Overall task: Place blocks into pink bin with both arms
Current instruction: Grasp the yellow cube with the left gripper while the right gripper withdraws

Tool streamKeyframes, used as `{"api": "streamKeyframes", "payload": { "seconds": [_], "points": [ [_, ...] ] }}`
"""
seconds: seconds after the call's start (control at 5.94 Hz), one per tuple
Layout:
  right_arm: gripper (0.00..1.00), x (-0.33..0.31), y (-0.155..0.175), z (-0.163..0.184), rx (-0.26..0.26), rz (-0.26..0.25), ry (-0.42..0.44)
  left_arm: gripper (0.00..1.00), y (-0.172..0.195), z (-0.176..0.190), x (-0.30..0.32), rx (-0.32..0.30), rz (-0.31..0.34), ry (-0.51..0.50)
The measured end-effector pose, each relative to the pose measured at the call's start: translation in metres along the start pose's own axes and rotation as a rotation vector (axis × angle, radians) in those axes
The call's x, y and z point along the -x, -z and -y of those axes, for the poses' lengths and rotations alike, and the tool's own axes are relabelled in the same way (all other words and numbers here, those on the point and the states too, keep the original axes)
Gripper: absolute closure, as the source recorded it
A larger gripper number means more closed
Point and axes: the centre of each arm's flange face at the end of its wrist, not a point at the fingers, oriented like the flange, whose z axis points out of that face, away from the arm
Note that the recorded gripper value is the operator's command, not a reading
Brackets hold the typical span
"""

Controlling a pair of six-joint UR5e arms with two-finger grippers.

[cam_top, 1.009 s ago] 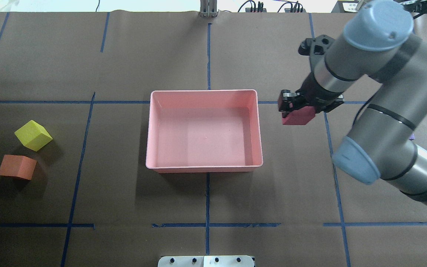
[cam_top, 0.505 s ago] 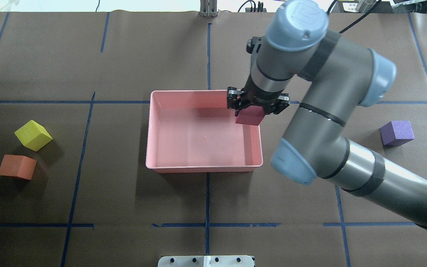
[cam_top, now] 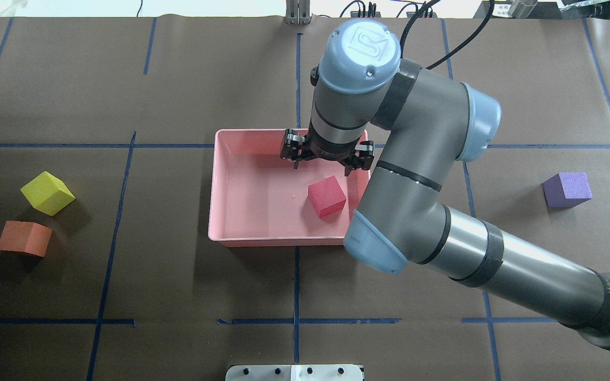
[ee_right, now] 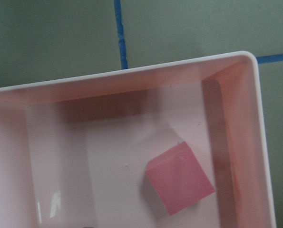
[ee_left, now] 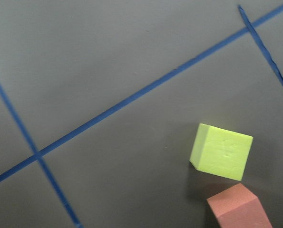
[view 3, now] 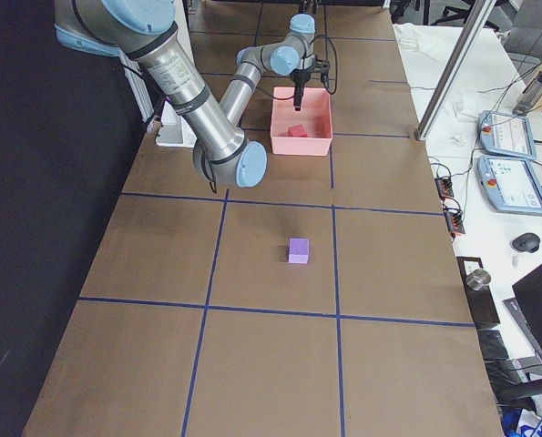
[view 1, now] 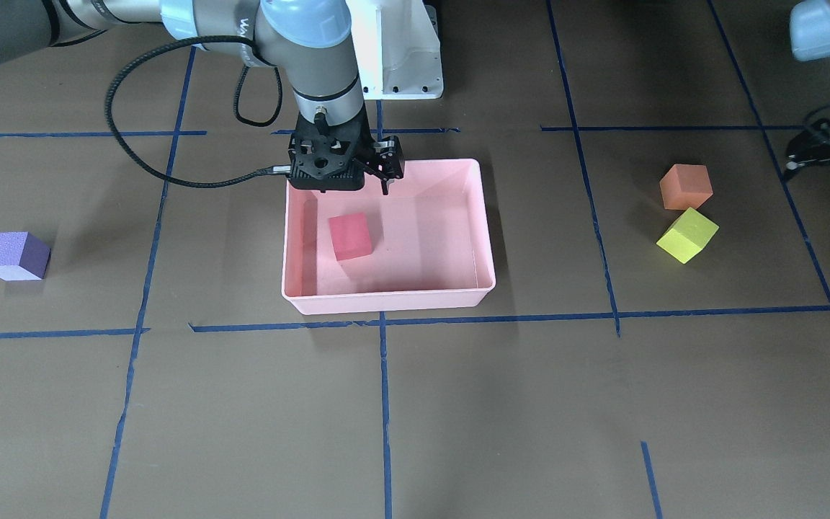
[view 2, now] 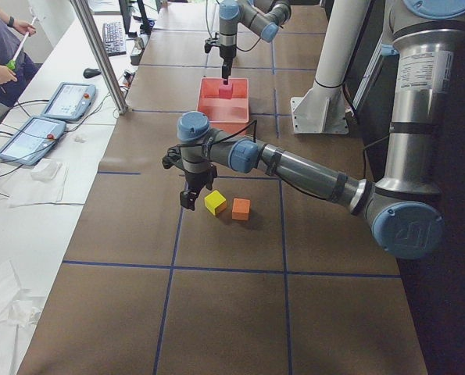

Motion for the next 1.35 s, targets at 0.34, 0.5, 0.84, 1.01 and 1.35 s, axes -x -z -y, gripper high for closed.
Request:
{"api": "streamKeyframes", "payload": {
  "seconds": [0.34, 0.5, 0.84, 1.01, 1.35],
  "points": [
    [0.0, -0.059, 0.022, 0.021, 0.004, -0.027, 0.07, 0.0, -0.058, 0.009, -0.012, -0.043, -0.032, 0.009],
    [0.0, -0.081, 0.023, 0.026, 0.001, -0.041, 0.091, 0.0, -0.087, 0.01, -0.023, -0.07, -0.059, 0.029],
    [0.0, -0.095, 0.02, 0.029, 0.002, -0.054, 0.098, 0.0, -0.119, 0.009, -0.046, -0.092, -0.106, 0.053],
    [0.0, -0.097, 0.019, 0.03, 0.004, -0.057, 0.096, 0.19, -0.129, 0.008, -0.053, -0.08, -0.116, 0.052],
    [0.0, -0.105, 0.013, 0.03, 0.007, -0.065, 0.097, 0.55, -0.142, 0.005, -0.059, -0.055, -0.124, 0.052]
  ]
}}
